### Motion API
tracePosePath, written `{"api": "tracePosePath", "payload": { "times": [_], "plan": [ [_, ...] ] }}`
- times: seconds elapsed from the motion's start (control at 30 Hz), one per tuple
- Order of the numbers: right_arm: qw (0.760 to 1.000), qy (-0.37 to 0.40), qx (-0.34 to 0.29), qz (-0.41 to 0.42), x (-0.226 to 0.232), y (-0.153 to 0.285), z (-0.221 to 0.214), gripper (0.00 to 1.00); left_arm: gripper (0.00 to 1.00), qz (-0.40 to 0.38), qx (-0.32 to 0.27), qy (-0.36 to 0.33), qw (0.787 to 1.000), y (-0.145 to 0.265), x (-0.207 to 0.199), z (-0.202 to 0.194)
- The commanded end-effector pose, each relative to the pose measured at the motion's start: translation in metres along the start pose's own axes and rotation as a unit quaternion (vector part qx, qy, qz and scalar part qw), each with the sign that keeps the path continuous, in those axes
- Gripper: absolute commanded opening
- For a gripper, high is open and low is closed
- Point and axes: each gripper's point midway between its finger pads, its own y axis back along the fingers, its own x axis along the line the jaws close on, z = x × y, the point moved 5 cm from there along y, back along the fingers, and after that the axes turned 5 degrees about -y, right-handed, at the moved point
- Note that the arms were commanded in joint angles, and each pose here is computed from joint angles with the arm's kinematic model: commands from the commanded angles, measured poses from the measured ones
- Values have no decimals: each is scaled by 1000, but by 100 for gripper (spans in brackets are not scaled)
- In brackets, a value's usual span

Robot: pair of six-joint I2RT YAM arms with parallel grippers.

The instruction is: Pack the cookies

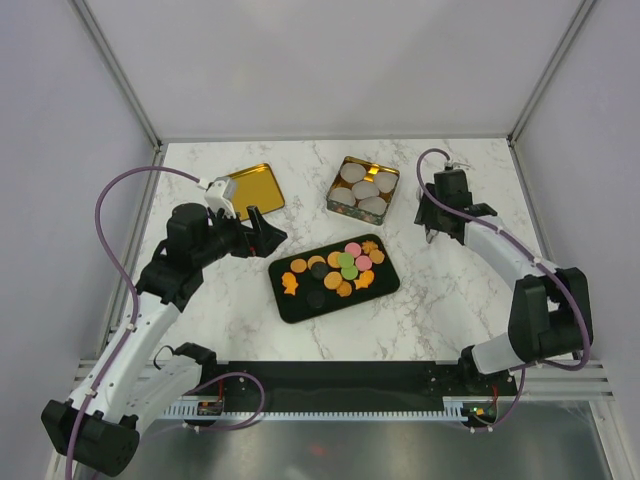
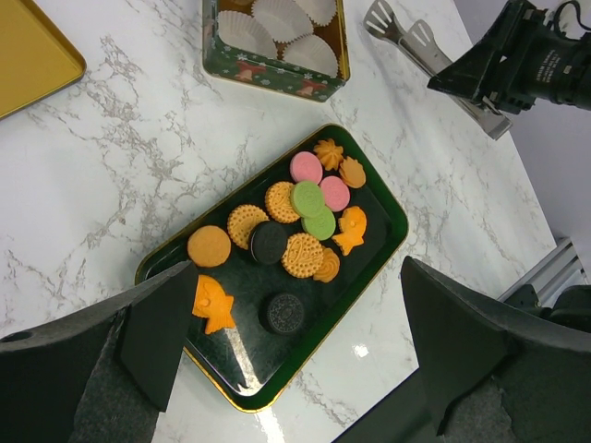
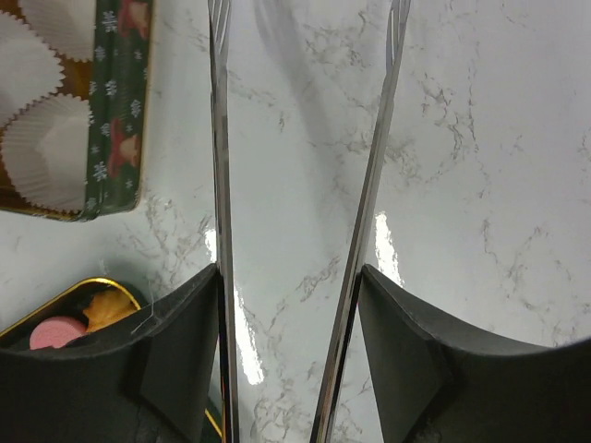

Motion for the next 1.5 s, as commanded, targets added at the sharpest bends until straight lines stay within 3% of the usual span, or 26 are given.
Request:
{"api": "tracePosePath", "payload": {
  "times": [0.0, 0.37, 0.7, 1.07, 1.47],
  "plan": [
    [999, 13, -30, 26, 14, 30, 19, 66, 99, -7, -14, -2, 1000, 3, -7, 12],
    [985, 86, -27, 149, 70, 117, 0, 58, 99, -8, -14, -4, 1000, 4, -7, 13],
    [933, 215, 39, 286, 131, 188, -78, 58, 99, -6, -11, -5, 1000, 3, -7, 13],
    [892, 322, 95, 302, 144, 202, -132, 61, 99, 2, -8, -7, 1000, 3, -4, 12],
    [886, 357, 100, 279, 149, 194, -147, 60, 99, -1, -6, -8, 1000, 2, -5, 12]
  ]
}}
